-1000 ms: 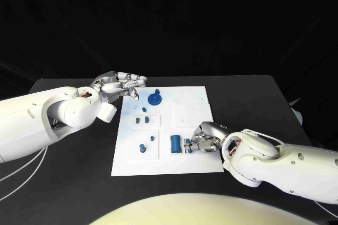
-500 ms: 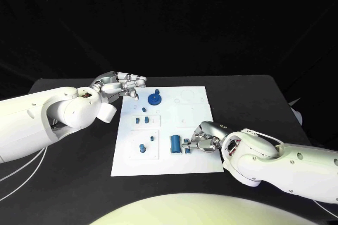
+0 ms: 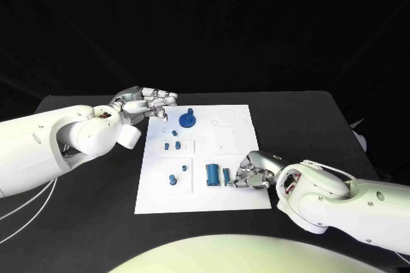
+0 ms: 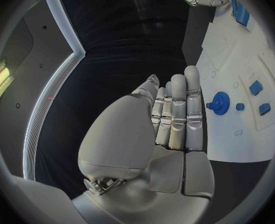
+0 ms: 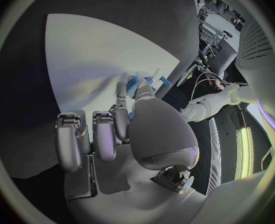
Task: Assemble the parts on the task board
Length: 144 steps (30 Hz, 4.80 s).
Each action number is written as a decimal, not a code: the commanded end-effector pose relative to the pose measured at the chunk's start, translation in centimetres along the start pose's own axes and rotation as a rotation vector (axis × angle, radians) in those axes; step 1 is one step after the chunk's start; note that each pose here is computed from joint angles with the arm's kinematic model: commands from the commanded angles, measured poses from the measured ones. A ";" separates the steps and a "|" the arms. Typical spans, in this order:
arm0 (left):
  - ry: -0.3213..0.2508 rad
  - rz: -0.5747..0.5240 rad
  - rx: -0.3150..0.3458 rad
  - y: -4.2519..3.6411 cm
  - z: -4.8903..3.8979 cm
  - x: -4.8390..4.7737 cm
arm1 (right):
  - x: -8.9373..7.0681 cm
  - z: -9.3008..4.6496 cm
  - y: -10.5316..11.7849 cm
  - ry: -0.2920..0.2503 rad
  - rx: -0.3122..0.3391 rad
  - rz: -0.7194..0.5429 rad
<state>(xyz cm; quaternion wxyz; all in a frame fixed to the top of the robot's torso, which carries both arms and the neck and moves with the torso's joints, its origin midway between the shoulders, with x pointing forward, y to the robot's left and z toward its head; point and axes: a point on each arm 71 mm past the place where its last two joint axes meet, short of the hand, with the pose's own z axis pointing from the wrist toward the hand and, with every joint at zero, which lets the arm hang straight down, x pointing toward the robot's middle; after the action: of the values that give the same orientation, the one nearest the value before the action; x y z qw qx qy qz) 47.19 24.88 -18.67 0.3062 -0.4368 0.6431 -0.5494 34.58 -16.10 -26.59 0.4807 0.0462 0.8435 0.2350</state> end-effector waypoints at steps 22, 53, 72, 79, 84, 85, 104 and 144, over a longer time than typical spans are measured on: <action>0.017 0.001 0.003 -0.06 0.02 0.17 | 0.1 0.3 -0.4 0.005 0.006 -0.023; 0.017 0.004 0.005 -0.08 0.00 0.11 | -0.2 0.6 0.2 -0.028 -0.063 0.014; -0.075 -0.044 0.028 1.23 2.44 -1.12 | -9.4 6.2 -6.3 -0.118 -0.199 0.835; -0.150 -0.041 0.076 2.24 3.88 -1.92 | -12.1 9.1 -7.7 -0.189 -0.225 0.921; -0.203 -0.017 0.117 3.54 4.93 -2.42 | -13.1 11.0 -8.1 -0.221 -0.252 0.887; -0.209 -0.016 0.120 3.80 5.08 -2.44 | -13.2 11.3 -8.2 -0.227 -0.255 0.882; -0.250 -0.018 0.094 5.65 5.58 -1.17 | -12.8 12.0 -7.9 -0.323 -0.231 0.898; -0.436 0.029 0.228 3.80 2.38 5.18 | -10.4 6.8 -2.7 -0.575 -0.198 1.125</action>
<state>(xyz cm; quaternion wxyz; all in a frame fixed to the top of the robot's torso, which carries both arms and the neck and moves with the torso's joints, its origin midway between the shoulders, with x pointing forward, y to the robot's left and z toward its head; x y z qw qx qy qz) 46.22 19.32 -22.61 0.4858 -0.5027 0.5082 -0.5030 46.21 -19.28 -22.57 0.4879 0.5028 0.5069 0.5023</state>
